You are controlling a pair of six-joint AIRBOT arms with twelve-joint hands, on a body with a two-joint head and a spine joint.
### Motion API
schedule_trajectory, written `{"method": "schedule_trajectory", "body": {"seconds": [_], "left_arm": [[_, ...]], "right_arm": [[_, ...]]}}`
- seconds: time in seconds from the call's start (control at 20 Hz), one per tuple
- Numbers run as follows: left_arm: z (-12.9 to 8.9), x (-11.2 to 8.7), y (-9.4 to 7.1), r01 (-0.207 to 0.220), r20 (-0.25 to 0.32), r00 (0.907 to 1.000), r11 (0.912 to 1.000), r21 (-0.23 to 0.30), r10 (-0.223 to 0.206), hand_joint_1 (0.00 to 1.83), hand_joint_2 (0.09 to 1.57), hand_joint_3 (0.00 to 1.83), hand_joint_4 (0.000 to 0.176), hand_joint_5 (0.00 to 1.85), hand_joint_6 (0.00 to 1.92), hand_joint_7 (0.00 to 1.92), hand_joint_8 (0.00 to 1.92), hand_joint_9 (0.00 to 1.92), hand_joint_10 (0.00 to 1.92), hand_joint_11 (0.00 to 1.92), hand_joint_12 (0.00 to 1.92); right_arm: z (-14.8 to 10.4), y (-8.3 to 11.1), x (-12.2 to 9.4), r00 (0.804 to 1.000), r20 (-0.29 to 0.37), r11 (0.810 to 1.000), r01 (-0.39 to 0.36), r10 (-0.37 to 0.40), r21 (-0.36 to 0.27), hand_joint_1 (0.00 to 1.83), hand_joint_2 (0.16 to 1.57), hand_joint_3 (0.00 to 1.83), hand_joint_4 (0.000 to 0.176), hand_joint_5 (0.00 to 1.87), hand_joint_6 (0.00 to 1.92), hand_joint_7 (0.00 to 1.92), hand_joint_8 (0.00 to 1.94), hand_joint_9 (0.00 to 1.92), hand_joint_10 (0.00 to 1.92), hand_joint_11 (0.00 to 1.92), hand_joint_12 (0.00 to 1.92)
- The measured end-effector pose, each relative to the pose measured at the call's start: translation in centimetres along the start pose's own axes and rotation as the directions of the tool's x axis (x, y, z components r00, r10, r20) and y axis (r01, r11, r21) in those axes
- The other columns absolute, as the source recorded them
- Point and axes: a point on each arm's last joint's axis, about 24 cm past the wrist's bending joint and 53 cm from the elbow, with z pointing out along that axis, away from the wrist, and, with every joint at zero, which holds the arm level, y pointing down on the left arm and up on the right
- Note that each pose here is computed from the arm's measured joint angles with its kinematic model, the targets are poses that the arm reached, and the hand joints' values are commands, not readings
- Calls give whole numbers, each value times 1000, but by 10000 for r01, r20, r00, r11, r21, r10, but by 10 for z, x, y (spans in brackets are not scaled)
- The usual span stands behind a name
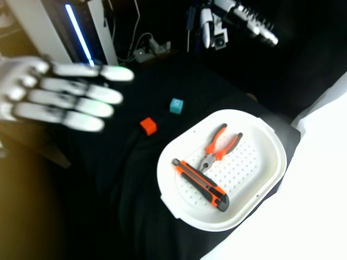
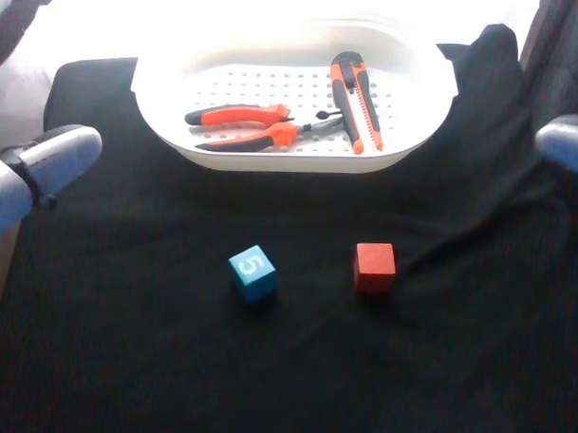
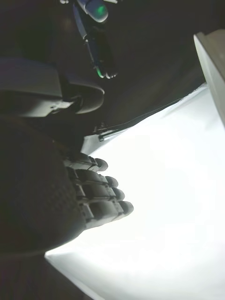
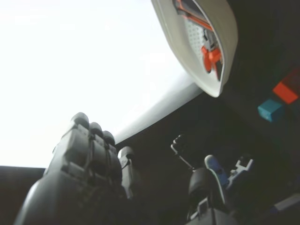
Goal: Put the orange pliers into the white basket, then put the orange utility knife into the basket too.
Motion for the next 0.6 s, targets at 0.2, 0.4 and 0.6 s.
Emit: {"method": "schedule_trajectory", "body": {"seconds": [0.2, 0.4, 0.6], "left_arm": [[1, -16, -11, -206, 448, 9988, 9987, 476, 185, 393, 1184, 14, 176, 0, 0, 0, 0, 0, 0, 0, 0], [7, -34, -23, -506, 911, 9950, 9941, 957, 419, 532, 1236, 3, 137, 213, 85, 0, 0, 0, 0, 4, 2], [14, -43, -39, -695, 1250, 9909, 9850, 1579, 499, 535, 1186, 0, 100, 12, 1, 0, 0, 1, 0, 8, 6]], "right_arm": [[-8, 8, -36, 9922, 1237, 9996, 161, -129, -248, 468, 1067, 0, 31, 0, 0, 0, 0, 0, 0, 0, 0], [-14, 23, -53, 9815, 1908, 9961, 323, -161, -819, 342, 1058, 0, 15, 0, 0, 0, 0, 51, 17, 75, 41], [-18, 30, -70, 9681, 2496, 9929, 500, -215, -1082, 351, 1124, 13, 17, 0, 0, 1, 0, 116, 12, 0, 855]]}}
